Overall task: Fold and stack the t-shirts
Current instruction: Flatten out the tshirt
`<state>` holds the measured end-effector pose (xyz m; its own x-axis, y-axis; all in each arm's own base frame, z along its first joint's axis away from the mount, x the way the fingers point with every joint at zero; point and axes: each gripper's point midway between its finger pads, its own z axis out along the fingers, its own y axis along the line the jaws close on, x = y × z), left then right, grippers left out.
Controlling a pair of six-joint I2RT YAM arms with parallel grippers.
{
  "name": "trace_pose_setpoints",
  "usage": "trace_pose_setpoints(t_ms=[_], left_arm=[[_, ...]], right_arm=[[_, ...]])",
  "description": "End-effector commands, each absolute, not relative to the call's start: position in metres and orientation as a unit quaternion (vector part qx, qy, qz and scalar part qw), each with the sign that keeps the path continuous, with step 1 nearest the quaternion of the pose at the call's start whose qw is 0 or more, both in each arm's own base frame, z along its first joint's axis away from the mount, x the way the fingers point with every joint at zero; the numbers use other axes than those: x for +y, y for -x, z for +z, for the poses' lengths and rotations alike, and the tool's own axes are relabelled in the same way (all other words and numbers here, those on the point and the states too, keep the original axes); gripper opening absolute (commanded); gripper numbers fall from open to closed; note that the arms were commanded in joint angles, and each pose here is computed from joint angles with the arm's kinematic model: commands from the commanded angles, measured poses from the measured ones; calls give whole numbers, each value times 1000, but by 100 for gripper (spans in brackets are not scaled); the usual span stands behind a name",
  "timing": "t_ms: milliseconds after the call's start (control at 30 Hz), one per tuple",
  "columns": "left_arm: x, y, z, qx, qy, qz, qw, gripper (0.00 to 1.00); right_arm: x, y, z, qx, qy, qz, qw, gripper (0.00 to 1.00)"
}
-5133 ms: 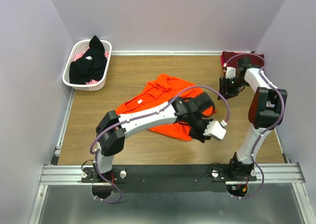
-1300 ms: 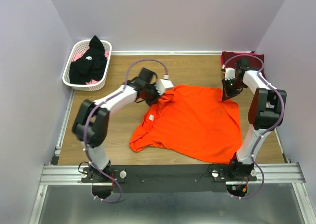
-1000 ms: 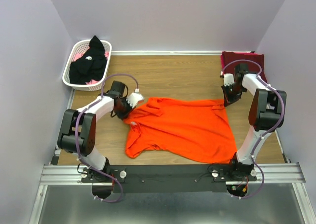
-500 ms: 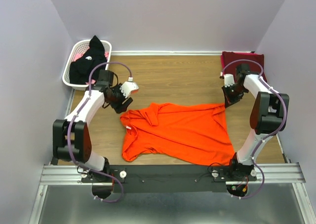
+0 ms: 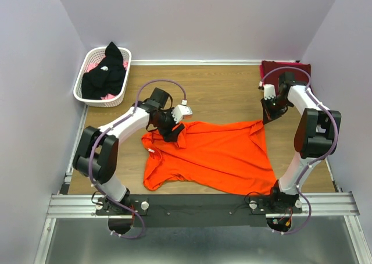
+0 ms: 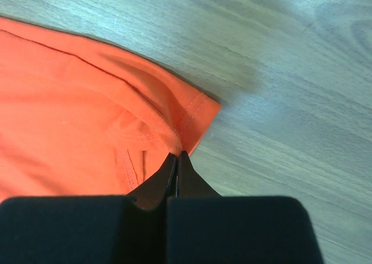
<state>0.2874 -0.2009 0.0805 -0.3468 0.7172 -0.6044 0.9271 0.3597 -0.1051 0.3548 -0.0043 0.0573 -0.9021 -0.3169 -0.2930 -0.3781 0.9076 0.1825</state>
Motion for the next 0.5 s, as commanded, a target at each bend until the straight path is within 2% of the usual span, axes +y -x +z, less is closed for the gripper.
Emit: trace_pose_setpoints(t_ms=[0, 133, 200, 233, 267, 300, 467], left_arm=[[-220, -290, 72, 799, -503, -234, 234, 71], [-227, -302, 67, 811, -482, -235, 232, 65], [-230, -308, 62, 816, -477, -235, 227, 50], [-231, -310, 60, 818, -474, -234, 226, 22], [-233, -314, 66, 815, -475, -235, 232, 5], [-233, -317, 69, 815, -476, -232, 236, 0], [-222, -341, 118, 781, -516, -206, 285, 0]], right_arm=[[-2, -354, 69, 966, 181, 126, 137, 1], [-3, -351, 66, 966, 182, 124, 132, 1], [-3, -351, 66, 966, 184, 124, 131, 0], [-3, -351, 65, 966, 184, 123, 130, 1], [-4, -351, 65, 967, 183, 123, 129, 1], [-4, -351, 65, 966, 184, 122, 131, 1], [-6, -349, 67, 966, 189, 116, 132, 1]])
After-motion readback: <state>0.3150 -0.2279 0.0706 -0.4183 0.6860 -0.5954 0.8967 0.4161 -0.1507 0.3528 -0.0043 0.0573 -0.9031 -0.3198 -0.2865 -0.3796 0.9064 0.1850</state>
